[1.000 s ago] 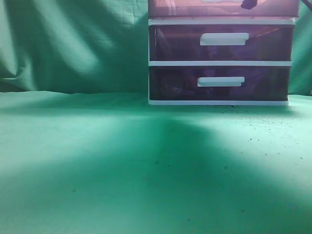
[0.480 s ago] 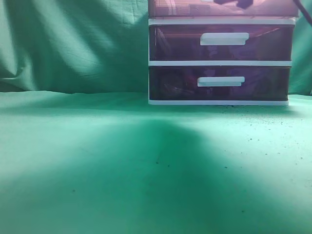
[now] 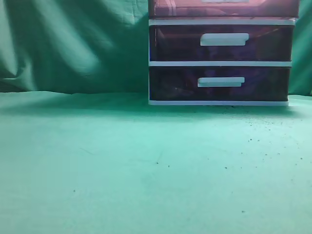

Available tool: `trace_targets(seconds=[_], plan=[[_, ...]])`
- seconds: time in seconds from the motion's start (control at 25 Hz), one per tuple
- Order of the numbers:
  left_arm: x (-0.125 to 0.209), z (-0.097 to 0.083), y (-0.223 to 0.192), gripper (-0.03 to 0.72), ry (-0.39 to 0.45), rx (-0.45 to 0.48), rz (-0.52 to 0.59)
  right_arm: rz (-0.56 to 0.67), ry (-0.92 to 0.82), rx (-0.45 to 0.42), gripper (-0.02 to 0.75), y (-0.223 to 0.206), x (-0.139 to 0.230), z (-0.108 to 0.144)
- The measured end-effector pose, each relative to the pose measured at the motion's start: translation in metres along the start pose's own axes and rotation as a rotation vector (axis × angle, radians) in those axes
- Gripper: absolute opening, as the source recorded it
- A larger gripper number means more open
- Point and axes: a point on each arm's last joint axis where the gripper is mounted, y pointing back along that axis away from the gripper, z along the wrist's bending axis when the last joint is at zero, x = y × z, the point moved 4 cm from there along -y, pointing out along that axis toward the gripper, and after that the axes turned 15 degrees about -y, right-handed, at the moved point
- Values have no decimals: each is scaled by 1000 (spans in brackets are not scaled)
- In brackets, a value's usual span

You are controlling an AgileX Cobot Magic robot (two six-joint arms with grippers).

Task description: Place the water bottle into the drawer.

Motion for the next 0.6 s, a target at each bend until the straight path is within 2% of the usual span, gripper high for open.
trace_targets(seconds=[0.04, 0.16, 0.28, 0.44, 0.6], plan=[[11, -4, 5, 0, 3, 6, -11, 16, -65, -3, 112, 16, 2, -1], [44, -12, 28, 0, 7, -3, -76, 42, -218, -12, 0, 61, 11, -7], [76, -20, 40, 0, 6, -13, -132, 13, -310, -47, 0, 102, 16, -8], [115, -30, 50, 0, 17, -24, -209, -106, -373, -90, 0, 151, 24, -8], [145, -39, 54, 0, 87, -26, -267, -199, -405, -137, 0, 176, 54, 0]])
